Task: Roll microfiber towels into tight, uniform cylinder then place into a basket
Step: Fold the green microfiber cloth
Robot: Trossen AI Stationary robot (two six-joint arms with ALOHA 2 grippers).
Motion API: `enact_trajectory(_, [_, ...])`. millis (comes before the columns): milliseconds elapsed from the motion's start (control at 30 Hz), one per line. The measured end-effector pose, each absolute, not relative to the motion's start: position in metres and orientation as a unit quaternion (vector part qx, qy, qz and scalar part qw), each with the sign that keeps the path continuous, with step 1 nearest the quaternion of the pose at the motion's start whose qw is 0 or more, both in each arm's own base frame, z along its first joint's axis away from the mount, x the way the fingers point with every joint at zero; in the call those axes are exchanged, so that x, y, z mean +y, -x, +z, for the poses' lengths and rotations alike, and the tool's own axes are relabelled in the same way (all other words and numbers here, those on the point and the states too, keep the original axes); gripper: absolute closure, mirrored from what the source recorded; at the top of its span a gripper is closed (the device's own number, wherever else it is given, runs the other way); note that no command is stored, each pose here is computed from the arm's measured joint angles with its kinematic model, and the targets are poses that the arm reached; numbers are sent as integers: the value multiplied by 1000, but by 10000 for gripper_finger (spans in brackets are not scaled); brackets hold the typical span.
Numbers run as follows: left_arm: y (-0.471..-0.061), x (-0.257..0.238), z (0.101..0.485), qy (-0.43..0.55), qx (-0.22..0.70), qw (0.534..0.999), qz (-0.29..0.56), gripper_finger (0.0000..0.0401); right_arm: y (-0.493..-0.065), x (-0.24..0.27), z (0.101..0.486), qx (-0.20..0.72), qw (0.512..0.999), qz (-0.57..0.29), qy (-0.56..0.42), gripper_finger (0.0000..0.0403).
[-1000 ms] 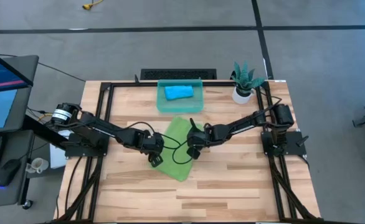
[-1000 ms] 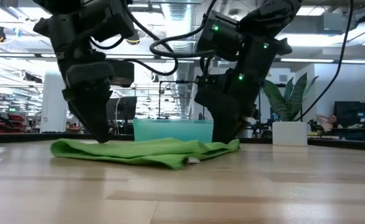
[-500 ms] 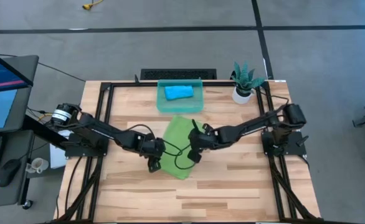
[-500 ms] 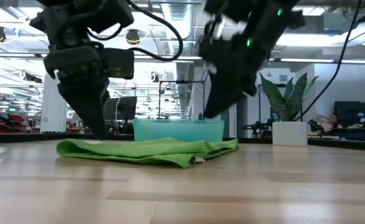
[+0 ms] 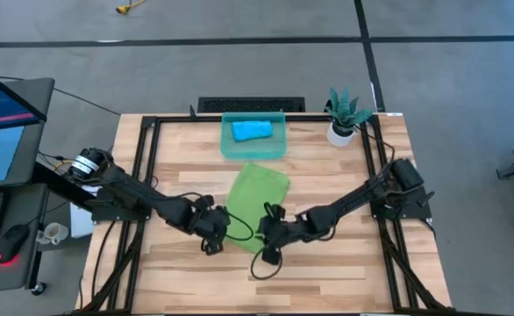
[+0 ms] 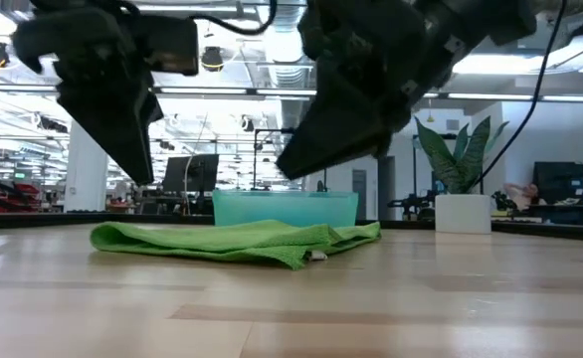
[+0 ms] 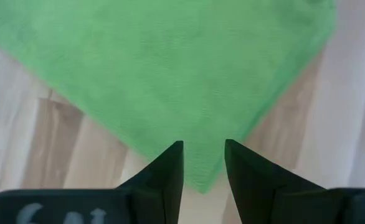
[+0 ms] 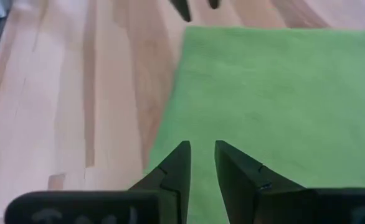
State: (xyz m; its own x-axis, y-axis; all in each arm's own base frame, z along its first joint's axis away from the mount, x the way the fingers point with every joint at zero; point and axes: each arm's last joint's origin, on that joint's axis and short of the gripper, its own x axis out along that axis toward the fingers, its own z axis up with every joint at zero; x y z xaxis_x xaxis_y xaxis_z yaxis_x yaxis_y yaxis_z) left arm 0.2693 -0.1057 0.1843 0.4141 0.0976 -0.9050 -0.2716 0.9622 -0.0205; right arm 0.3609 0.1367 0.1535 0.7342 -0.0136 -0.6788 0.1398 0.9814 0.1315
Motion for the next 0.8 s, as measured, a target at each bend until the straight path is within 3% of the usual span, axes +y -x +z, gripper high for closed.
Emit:
enact_trajectory(200, [-264, -119, 185, 80, 518, 844, 119, 292, -373, 142, 132, 336, 939, -22, -68, 306])
enact_trajectory(533, [-257, -128, 182, 75, 488, 855, 161, 292, -358, 147, 118, 419, 905, -32, -74, 306])
enact_trajectory(800, [-252, -133, 170, 81, 470, 867, 145, 292, -344, 156, 114, 470, 881, -28, -43, 306])
